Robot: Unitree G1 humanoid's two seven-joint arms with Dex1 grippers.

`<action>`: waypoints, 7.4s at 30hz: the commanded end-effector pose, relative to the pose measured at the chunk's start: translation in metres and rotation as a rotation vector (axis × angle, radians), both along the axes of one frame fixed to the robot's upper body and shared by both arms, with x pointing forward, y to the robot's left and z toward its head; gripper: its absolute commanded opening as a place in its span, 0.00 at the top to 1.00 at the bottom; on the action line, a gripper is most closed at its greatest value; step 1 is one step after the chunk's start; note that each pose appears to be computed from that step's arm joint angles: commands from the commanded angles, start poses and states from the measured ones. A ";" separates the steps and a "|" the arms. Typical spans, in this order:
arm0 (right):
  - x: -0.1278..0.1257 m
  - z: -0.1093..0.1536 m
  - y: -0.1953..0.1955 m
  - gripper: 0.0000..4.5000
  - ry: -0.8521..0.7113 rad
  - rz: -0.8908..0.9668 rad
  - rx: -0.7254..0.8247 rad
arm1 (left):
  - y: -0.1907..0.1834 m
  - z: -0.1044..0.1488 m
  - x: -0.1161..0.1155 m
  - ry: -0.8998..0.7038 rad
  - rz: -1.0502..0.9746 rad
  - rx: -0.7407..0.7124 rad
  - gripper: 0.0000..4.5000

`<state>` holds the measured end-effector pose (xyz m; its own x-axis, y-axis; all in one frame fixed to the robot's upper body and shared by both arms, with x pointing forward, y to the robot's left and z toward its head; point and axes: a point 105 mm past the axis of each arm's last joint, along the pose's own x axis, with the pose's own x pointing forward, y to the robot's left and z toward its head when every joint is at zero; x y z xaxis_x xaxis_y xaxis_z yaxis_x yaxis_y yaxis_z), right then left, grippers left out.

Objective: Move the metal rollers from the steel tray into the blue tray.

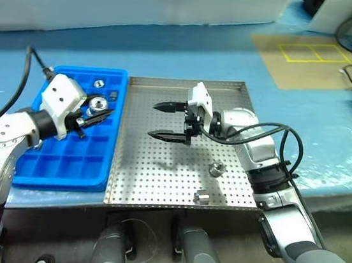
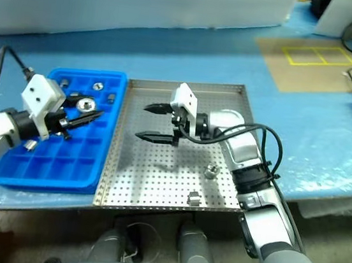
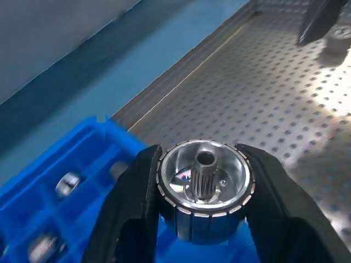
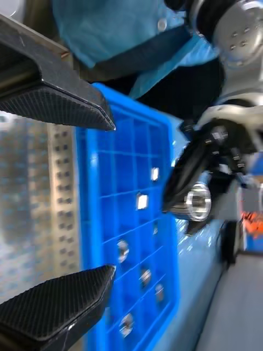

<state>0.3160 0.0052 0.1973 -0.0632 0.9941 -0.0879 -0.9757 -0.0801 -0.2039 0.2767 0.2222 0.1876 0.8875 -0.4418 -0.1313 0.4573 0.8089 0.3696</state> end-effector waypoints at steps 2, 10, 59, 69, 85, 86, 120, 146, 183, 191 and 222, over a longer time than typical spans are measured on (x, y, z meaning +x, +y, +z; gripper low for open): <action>-0.007 0.022 0.007 0.11 -0.044 0.108 0.039 | 0.012 0.003 -0.021 -0.082 0.156 0.015 0.61; -0.016 0.022 0.006 0.11 -0.055 0.221 -0.013 | 0.007 -0.041 -0.061 -0.004 0.313 -0.035 0.61; 0.046 0.009 -0.049 0.11 -0.122 -0.160 -0.115 | -0.076 0.019 0.008 -0.125 -0.044 -0.337 0.11; 0.085 -0.032 -0.156 0.11 0.023 -0.611 -0.191 | -0.126 0.011 0.013 0.035 -0.421 -0.324 0.11; 0.077 -0.083 -0.220 0.11 0.078 -0.860 -0.269 | -0.135 -0.002 0.028 0.095 -0.524 -0.287 0.11; 0.076 -0.086 -0.221 0.11 0.073 -0.858 -0.289 | -0.135 -0.003 0.028 0.097 -0.523 -0.288 0.11; 0.035 -0.014 -0.043 0.62 -0.047 -0.243 -0.043 | -0.069 -0.010 -0.015 0.134 -0.375 -0.140 0.10; 0.032 -0.011 0.134 0.62 -0.071 -0.259 0.035 | -0.002 0.003 -0.057 -0.010 0.139 -0.211 0.10; 0.030 -0.010 -0.072 0.27 -0.062 -0.174 -0.203 | -0.072 0.001 -0.013 0.071 -0.270 -0.270 0.10; 0.042 -0.045 -0.156 0.27 0.047 -0.408 -0.354 | -0.089 -0.003 -0.006 0.118 -0.407 -0.266 0.10; 0.015 -0.092 -0.171 0.27 0.197 -0.387 -0.446 | -0.105 -0.032 -0.009 0.260 -0.583 -0.184 0.10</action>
